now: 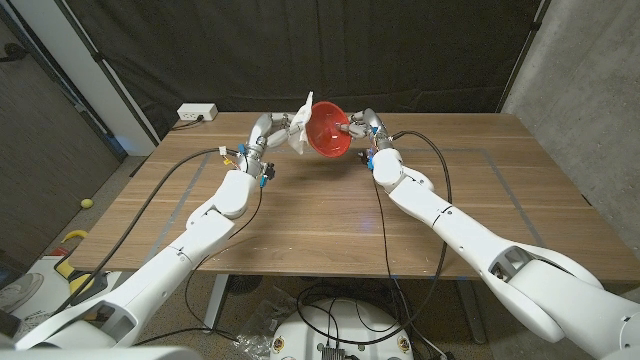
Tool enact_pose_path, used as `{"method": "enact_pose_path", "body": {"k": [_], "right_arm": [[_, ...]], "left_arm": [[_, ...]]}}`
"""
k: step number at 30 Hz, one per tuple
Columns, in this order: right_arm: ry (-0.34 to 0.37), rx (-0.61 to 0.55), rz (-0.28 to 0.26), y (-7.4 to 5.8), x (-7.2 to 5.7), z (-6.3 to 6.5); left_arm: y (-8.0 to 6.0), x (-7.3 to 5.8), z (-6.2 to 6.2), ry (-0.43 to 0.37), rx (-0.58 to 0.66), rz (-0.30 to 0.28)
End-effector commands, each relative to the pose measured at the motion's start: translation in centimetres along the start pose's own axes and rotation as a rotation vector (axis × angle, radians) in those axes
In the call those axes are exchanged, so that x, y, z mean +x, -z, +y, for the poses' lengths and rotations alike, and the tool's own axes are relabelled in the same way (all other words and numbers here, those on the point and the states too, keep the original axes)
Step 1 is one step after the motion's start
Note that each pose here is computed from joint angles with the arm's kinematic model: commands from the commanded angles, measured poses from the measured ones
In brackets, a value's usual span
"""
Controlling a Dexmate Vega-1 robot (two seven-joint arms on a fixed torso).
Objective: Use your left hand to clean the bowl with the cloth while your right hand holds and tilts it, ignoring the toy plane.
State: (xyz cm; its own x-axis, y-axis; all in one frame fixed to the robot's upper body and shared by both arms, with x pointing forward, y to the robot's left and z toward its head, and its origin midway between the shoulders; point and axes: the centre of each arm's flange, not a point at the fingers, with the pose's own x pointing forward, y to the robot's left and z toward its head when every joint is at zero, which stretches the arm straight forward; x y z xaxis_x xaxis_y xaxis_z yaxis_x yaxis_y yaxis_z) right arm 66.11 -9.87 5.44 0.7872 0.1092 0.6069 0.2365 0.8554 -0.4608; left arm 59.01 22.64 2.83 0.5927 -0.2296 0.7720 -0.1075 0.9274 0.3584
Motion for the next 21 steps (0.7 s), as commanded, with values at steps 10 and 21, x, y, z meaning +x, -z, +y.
{"method": "enact_pose_path", "body": {"k": [10,21], "right_arm": [[0.113,0.15,0.082,0.5,0.9,-2.8],[0.113,0.248,0.114,1.4,0.5,-3.5]], "left_arm": [[-0.7,-1.1,0.3,0.018,0.037,-0.011],[-1.2,-1.6,0.3,-0.001,0.048,-0.024]]}}
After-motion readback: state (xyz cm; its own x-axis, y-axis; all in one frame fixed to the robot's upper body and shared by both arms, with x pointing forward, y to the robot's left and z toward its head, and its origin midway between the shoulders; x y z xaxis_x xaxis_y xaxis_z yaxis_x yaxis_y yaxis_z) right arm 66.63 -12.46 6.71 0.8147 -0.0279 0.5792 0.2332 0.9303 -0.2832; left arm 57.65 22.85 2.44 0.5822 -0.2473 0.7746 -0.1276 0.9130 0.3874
